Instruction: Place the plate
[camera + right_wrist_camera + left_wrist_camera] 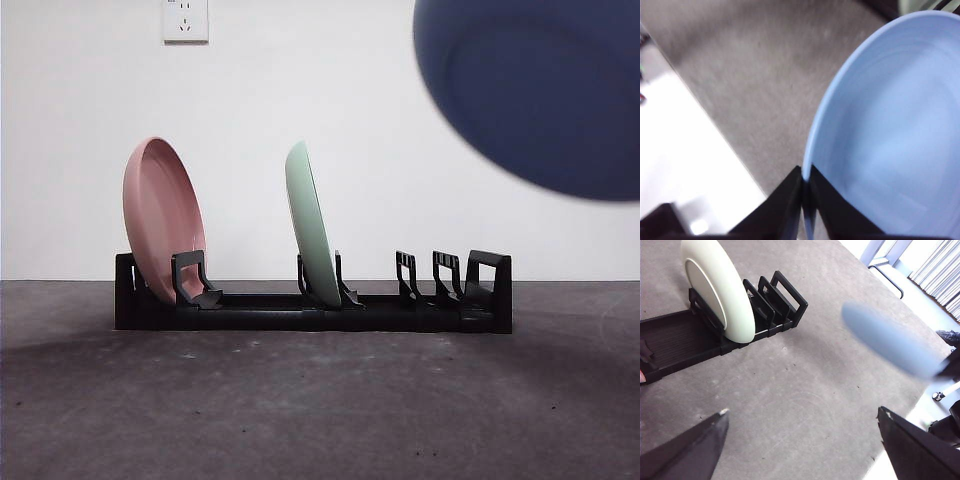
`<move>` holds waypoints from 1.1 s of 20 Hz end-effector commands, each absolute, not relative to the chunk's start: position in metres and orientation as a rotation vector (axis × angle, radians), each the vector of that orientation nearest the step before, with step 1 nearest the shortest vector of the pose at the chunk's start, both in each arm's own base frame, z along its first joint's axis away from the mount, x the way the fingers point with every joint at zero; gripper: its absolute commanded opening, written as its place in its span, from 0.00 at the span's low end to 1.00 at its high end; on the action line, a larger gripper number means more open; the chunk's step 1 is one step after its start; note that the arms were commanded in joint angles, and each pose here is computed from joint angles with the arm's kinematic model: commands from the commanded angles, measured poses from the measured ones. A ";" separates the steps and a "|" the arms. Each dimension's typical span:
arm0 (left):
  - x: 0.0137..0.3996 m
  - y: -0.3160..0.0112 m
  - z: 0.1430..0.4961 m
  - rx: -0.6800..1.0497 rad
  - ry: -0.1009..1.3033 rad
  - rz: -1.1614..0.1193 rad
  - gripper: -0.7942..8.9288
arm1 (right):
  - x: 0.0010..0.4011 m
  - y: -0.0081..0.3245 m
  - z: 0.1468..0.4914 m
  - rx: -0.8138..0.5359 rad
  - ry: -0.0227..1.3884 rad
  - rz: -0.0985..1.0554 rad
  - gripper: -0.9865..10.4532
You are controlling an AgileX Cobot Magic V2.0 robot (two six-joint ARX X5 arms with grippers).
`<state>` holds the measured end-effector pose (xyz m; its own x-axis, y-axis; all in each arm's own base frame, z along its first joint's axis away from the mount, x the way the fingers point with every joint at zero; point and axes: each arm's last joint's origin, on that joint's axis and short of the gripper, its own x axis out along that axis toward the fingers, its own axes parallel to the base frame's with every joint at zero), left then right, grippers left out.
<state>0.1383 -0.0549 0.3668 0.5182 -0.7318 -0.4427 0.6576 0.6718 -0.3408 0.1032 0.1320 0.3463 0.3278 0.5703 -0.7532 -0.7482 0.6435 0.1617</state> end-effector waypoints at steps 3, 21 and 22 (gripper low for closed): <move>0.138 -0.055 0.372 -0.128 0.577 -0.848 0.56 | 0.095 0.173 0.311 -0.251 0.905 0.896 0.10; 0.138 -0.055 0.372 -0.128 0.580 -0.847 0.56 | 0.102 0.277 0.187 -0.638 0.995 0.735 0.10; 0.138 -0.055 0.372 -0.128 0.580 -0.847 0.56 | 0.103 0.278 0.186 -0.632 0.991 0.737 0.10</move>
